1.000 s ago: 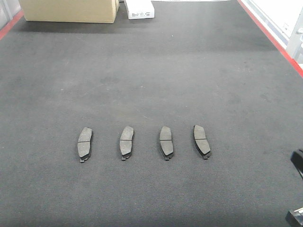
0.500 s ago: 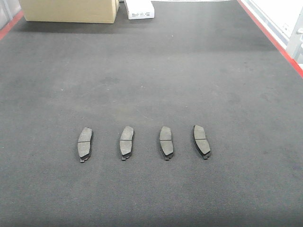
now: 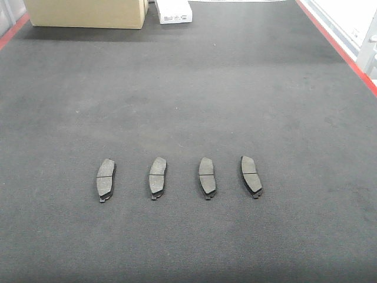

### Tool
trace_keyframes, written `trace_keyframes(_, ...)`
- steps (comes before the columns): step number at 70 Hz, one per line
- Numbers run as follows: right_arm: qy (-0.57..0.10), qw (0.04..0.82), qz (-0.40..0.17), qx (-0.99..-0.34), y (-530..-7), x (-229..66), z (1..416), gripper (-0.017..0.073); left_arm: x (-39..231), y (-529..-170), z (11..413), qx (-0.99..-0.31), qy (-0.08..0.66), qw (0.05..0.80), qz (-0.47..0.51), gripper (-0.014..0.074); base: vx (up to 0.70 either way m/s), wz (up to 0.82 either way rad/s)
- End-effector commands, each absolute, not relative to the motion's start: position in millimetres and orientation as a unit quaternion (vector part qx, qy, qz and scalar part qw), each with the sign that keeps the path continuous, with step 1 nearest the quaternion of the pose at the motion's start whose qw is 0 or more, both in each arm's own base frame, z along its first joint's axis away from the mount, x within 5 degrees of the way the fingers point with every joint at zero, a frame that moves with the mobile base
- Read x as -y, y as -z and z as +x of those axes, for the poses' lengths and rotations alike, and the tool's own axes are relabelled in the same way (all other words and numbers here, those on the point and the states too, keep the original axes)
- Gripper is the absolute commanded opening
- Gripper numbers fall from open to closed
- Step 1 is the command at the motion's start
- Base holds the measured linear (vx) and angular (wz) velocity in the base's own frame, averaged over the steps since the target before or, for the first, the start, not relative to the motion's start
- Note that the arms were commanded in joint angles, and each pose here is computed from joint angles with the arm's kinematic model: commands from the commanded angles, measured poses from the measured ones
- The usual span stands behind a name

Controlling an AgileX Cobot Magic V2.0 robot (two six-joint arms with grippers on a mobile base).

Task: Move and align brake pads A on conveyor

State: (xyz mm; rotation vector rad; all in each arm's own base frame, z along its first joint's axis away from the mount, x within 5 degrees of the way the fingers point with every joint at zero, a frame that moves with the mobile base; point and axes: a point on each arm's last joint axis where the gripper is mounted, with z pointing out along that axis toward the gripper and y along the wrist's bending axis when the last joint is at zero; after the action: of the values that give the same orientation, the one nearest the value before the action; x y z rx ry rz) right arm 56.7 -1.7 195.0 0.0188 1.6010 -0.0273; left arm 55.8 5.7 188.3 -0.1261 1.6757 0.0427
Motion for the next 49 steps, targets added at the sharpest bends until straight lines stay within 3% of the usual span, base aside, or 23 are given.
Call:
trace_keyframes(1,0.019,0.716,0.002,-0.697,-195.2,1.7,56.5,-0.0003,-5.6,-202.7,54.4,-0.704,-0.014,0.708,-0.06,-0.0006,0.0,0.0)
trace_keyframes(49,0.019,0.716,0.002,-0.697,-195.2,1.7,56.5,-0.0003,-5.6,-202.7,54.4,-0.704,-0.014,0.708,-0.06,-0.0006,0.0,0.0)
